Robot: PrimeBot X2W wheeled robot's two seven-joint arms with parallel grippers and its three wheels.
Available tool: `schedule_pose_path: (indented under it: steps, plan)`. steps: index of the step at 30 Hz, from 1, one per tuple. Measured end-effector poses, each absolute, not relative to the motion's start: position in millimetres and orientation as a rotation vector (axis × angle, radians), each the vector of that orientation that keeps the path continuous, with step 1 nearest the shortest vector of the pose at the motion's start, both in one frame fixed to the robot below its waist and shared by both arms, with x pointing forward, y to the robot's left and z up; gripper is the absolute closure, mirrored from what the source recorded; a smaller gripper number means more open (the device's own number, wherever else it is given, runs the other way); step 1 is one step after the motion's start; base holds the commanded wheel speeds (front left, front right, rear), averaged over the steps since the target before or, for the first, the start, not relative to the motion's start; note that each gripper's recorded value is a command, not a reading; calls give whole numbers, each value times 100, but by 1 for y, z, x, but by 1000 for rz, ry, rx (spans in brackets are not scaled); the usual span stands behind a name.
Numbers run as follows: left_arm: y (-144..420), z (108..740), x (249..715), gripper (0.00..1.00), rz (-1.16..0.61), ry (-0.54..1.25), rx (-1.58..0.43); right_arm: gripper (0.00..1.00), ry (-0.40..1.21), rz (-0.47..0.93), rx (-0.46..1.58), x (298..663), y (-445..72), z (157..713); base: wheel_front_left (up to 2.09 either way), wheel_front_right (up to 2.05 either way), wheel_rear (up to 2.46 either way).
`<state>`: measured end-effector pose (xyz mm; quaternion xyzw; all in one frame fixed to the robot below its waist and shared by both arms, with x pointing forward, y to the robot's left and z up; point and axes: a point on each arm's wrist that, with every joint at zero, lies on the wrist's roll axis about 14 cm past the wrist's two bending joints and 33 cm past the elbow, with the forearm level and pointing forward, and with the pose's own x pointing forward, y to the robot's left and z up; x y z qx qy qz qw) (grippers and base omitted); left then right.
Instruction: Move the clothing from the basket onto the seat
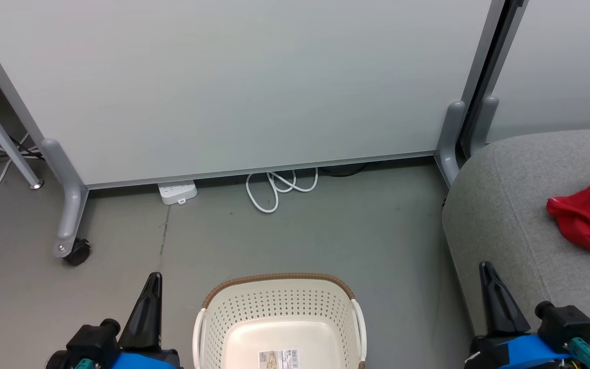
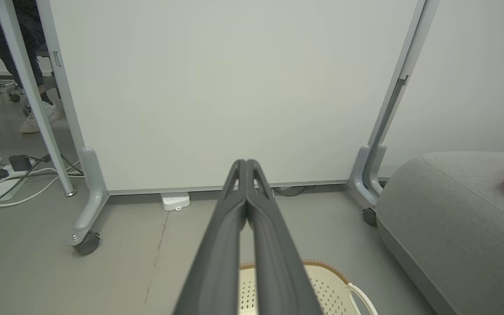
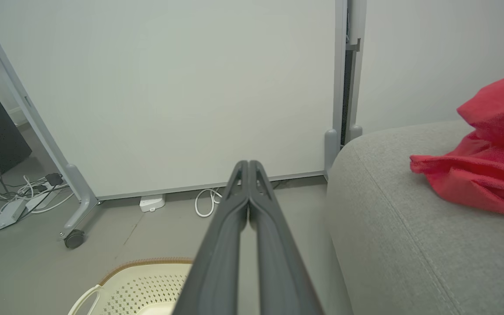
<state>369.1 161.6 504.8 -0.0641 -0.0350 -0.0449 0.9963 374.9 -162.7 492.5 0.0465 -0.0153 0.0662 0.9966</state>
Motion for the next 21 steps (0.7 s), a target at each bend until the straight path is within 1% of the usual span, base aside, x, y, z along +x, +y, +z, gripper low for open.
schedule_pose_path:
  steps: [5,21]
  plan:
    - [167,496,368,100,-62,-28,-211,100,-2,104,173,374,-168,487,0,0,0]
    - [180,490,370,100,5,14,-494,100,38,27,462,375,-181,483,0,0,0]
